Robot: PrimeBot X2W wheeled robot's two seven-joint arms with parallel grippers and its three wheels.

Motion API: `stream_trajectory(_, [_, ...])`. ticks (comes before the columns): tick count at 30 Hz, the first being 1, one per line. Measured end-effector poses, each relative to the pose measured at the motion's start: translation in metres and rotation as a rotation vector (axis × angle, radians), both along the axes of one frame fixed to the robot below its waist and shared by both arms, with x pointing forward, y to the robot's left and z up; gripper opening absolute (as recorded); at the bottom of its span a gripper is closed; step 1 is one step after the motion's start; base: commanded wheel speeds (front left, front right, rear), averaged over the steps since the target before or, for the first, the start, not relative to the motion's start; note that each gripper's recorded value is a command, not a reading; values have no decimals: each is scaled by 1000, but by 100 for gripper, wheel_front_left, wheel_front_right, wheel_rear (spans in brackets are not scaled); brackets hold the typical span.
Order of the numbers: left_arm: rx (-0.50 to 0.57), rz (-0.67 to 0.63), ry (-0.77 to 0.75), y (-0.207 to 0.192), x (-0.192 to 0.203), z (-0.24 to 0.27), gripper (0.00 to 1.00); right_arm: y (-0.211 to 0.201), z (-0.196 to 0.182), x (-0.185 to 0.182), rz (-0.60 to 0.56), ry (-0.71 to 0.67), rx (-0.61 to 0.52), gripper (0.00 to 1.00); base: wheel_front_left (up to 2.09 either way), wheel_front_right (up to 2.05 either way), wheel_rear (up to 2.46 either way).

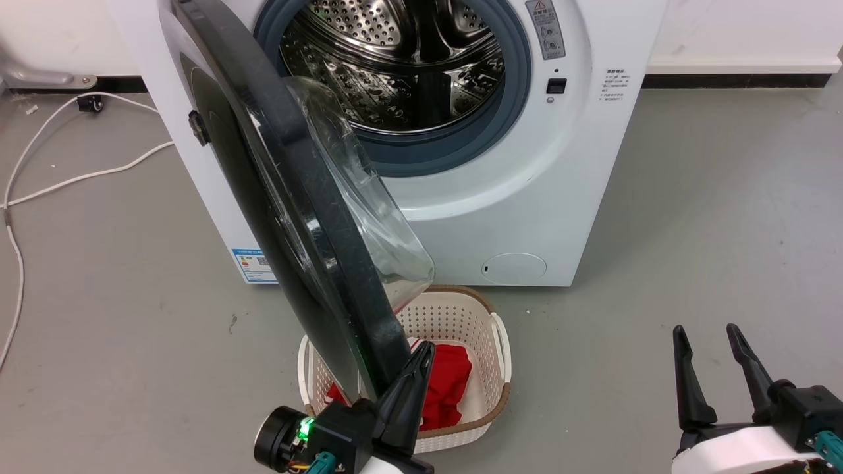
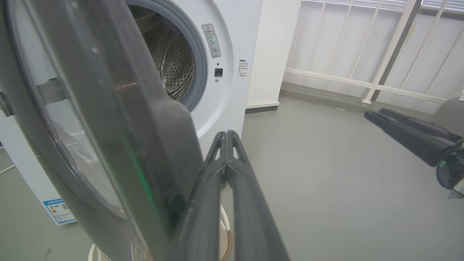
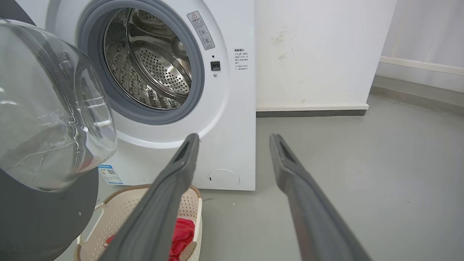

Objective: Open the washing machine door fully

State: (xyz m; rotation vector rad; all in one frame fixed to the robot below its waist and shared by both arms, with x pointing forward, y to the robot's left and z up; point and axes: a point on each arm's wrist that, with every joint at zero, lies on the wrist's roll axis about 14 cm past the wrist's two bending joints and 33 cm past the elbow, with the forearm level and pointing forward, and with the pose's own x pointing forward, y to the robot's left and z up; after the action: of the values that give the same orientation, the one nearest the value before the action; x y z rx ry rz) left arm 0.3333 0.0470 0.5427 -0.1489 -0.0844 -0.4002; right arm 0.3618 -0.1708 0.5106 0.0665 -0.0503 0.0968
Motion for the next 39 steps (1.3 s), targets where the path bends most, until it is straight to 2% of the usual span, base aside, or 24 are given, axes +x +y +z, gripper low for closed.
stream_trajectory(12, [-4, 122, 8, 29, -9, -1, 0, 5, 2, 1, 17, -10, 2, 100, 0, 0, 0])
stream_trajectory(21, [-9, 242, 15, 60, -21, 0, 0, 24, 1, 12, 73, -10, 3, 100, 0, 0, 0])
stream_trajectory(31, [1, 459, 4, 119, -34, 2, 0, 53, 2, 30, 158, -12, 0, 100, 0, 0, 0])
stream_trajectory(39, [31, 664, -20, 182, -53, 4, 0, 80, 3, 40, 232, -16, -4, 100, 0, 0, 0])
